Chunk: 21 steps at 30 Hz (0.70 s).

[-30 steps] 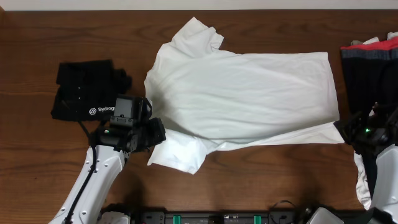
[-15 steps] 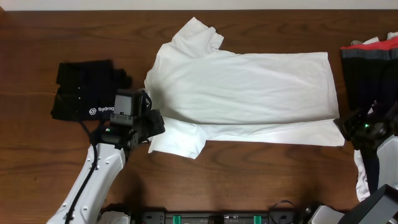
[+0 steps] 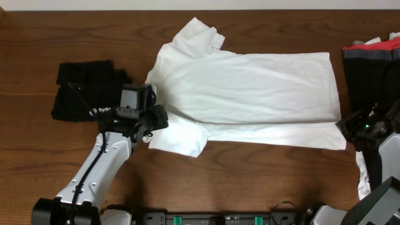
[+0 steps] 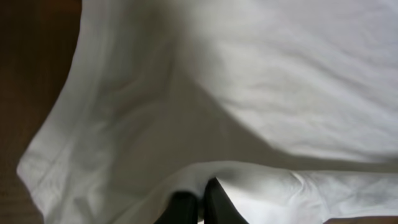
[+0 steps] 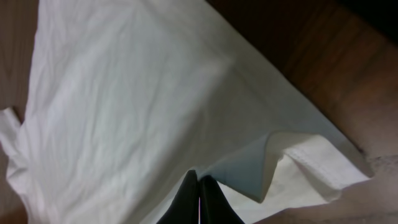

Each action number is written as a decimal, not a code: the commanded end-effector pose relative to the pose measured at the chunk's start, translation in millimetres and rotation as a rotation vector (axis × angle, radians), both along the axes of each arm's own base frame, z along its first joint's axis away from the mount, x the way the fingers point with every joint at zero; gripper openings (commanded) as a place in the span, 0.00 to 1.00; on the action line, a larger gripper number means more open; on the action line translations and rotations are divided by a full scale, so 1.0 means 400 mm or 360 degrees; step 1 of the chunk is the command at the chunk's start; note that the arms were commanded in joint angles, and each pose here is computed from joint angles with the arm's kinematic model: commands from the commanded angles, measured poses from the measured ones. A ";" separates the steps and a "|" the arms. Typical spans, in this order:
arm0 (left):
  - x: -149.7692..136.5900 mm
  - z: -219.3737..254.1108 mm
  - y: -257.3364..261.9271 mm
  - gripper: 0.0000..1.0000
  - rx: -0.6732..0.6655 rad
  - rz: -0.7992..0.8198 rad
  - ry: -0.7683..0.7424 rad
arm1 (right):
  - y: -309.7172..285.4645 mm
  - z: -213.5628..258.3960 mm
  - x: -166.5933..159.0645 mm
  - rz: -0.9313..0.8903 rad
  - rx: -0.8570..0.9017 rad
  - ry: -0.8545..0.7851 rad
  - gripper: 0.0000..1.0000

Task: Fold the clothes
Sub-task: 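Fold the hem up toward the collar with both grippers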

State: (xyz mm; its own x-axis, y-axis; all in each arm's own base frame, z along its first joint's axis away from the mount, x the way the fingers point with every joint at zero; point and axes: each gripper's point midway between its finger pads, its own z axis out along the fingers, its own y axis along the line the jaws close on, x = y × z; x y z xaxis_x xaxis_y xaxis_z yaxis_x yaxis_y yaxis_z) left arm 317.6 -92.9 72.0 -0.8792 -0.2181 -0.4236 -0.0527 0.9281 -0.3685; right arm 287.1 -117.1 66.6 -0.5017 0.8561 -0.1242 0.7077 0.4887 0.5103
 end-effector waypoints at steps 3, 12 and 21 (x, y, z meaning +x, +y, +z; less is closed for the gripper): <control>0.034 0.023 0.017 0.06 0.0096 -0.0031 -0.0102 | -0.045 0.001 -0.005 -0.0075 -0.0099 0.0042 0.01; 0.039 -0.023 0.032 0.06 0.0187 -0.0053 -0.0053 | -0.056 0.008 0.010 -0.0077 -0.0130 -0.0001 0.01; 0.061 -0.025 0.028 0.06 0.0180 -0.0048 -0.0094 | -0.069 0.016 0.025 -0.0092 -0.0162 -0.0046 0.01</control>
